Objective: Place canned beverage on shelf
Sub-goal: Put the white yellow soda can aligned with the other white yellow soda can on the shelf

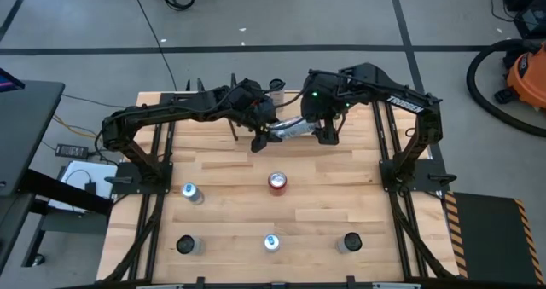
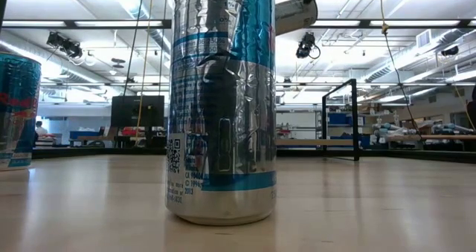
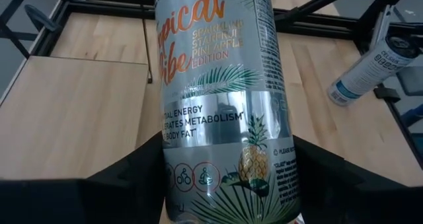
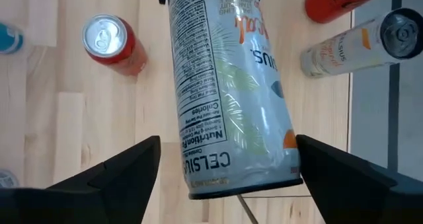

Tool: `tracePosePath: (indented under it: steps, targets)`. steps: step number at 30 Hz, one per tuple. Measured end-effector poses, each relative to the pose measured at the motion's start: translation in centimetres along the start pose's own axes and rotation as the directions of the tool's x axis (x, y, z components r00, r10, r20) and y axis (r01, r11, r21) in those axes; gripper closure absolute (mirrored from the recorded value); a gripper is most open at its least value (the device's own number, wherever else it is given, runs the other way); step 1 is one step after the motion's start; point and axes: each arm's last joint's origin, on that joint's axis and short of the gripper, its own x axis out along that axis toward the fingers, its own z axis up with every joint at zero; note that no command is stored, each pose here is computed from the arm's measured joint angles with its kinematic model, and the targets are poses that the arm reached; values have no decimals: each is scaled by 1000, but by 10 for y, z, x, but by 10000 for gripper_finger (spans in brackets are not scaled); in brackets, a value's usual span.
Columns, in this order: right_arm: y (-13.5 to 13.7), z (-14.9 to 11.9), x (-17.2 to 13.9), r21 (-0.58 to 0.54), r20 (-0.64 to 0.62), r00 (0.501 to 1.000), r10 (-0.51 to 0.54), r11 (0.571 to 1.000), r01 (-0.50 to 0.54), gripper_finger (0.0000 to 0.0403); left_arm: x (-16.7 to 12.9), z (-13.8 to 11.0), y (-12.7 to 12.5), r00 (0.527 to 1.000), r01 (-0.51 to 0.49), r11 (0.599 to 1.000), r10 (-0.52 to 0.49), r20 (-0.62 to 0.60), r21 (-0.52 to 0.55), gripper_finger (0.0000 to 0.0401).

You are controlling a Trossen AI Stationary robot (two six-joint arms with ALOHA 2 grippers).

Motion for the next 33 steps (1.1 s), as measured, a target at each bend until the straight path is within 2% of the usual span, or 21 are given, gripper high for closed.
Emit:
tracePosePath:
  steps: [6,13,21,27,33]
  targets:
    - [-1,1,-29,71,92,995,-44,997,38,48,1,0,-2,999,-52,998,53,-12,27,143]
    - [-2,-2,-66,165,230,969,-85,985,47,48,2,1,-4,999,-49,998,49,-4,46,143]
    - [-8,-11,-78,192,250,960,-123,978,75,47,10,4,-6,989,-70,995,60,133,76,143]
    - [-16,-17,-85,274,277,948,-156,958,78,47,23,-11,-8,981,-57,998,51,185,25,143]
    - [-22,-19,-87,330,276,945,-174,941,77,47,36,-26,-15,950,-48,997,29,311,54,143]
